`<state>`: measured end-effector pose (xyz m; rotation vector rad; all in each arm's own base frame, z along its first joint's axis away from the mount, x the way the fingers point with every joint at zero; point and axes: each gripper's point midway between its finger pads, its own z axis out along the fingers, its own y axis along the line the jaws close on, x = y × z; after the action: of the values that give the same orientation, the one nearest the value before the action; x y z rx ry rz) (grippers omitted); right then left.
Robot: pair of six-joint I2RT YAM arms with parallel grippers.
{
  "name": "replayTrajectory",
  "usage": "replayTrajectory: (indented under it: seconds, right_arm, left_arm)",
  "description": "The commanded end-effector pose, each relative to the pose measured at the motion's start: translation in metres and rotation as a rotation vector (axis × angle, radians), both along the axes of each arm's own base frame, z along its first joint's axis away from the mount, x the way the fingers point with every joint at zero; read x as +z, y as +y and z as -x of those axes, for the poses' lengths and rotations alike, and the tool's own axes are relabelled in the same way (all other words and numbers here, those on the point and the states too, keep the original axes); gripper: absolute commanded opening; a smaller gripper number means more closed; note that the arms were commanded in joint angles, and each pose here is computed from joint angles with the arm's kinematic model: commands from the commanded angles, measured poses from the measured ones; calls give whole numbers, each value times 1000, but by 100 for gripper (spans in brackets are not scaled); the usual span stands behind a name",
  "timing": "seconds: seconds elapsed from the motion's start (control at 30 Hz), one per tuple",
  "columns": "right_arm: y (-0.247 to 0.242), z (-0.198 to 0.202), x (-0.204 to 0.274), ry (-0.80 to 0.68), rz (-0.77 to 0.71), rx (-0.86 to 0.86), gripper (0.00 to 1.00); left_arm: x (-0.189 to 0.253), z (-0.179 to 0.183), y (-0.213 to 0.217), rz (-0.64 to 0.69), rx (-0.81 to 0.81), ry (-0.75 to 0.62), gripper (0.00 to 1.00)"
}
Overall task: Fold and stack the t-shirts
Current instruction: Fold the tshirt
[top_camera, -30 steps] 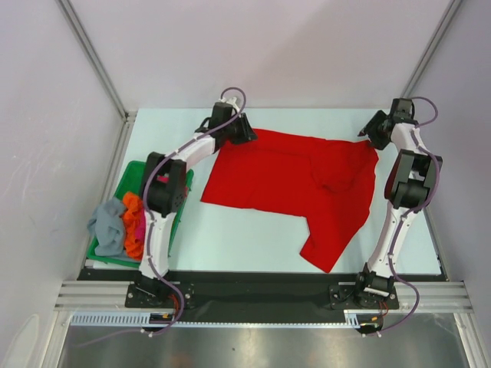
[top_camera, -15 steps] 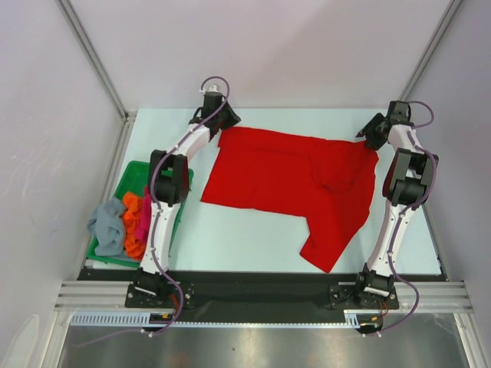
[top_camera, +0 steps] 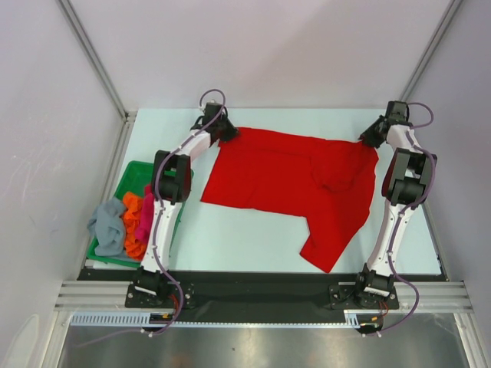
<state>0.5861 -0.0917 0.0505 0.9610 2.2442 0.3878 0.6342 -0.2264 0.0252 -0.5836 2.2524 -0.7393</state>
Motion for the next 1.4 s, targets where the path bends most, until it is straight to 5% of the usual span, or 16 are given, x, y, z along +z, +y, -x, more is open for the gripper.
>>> replayTrajectory:
  seconds: [0.0,0.13,0.47,0.57,0.73,0.9,1.03,1.23,1.33,1.37]
  right_arm:
    - [-18,0,12,-16,45,-69,21]
    - [-34,11,12,-2,61,-119,7]
    - [-54,15,12,-29,98,-137,1]
    - [-44,11,17,-39,57,-90,30]
    - [-42,30,55,3,115,-68,60]
    - [-27,113,79,247,204,-85,65]
    - [6,166,105,264,253,-47,65]
    - [87,224,89,298,165,142,45]
    - [98,235,83,245,120,183,26]
    - [98,235,84,228,114,190,12]
  left_arm:
    - [-9,-5,16,72,66,71,12]
    - [-22,-3,15,76,61,104,14]
    - [-20,-5,15,52,49,103,14]
    - [-18,-5,11,57,24,92,14]
    - [11,-3,10,86,-36,41,21]
    - [57,11,15,16,-56,-27,43]
    - [95,33,12,-100,-78,-55,48]
    - [115,111,-46,-126,-264,-44,46]
    - [125,151,-71,-159,-380,-65,43]
    - [130,162,-82,-144,-437,-83,43]
